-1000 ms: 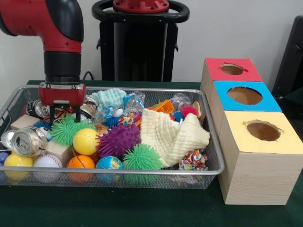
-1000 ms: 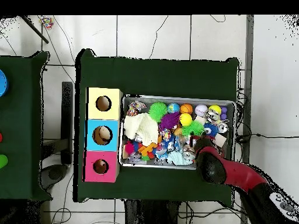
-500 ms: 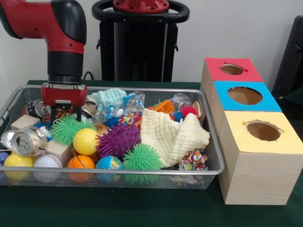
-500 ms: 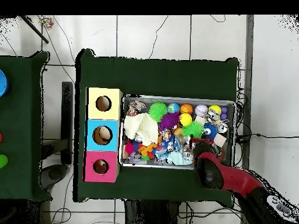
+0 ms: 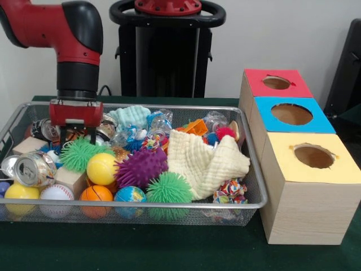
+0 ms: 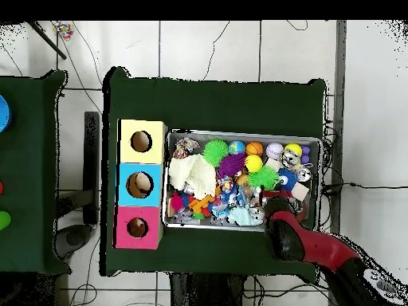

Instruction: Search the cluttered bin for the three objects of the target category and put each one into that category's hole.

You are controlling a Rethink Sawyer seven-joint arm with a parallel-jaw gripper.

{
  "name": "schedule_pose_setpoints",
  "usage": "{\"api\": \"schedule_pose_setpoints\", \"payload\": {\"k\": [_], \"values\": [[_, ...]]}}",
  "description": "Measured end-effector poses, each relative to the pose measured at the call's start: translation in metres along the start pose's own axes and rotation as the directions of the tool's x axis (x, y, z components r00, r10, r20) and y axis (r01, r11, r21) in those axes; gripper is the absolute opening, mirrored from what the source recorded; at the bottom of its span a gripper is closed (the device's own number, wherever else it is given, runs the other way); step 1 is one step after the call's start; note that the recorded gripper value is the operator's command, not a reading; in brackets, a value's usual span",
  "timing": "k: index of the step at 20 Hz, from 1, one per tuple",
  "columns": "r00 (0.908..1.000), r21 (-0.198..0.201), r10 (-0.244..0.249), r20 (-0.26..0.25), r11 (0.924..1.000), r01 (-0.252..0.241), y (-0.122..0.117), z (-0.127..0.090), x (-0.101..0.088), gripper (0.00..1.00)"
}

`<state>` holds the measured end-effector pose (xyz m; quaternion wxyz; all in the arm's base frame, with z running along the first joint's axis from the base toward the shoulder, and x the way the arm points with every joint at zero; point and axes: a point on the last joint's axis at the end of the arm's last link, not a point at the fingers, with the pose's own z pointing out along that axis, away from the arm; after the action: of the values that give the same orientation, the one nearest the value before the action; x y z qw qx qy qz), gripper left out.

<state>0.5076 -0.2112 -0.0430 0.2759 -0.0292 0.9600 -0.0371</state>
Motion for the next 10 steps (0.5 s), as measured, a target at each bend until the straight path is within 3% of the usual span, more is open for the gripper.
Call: {"api": "schedule_pose_setpoints", "payload": {"k": [10], "values": [[0.9977, 0.004, 0.066, 0.012, 0.9978, -0.066, -0.022, -0.008, 0.014, 1.0]]}}
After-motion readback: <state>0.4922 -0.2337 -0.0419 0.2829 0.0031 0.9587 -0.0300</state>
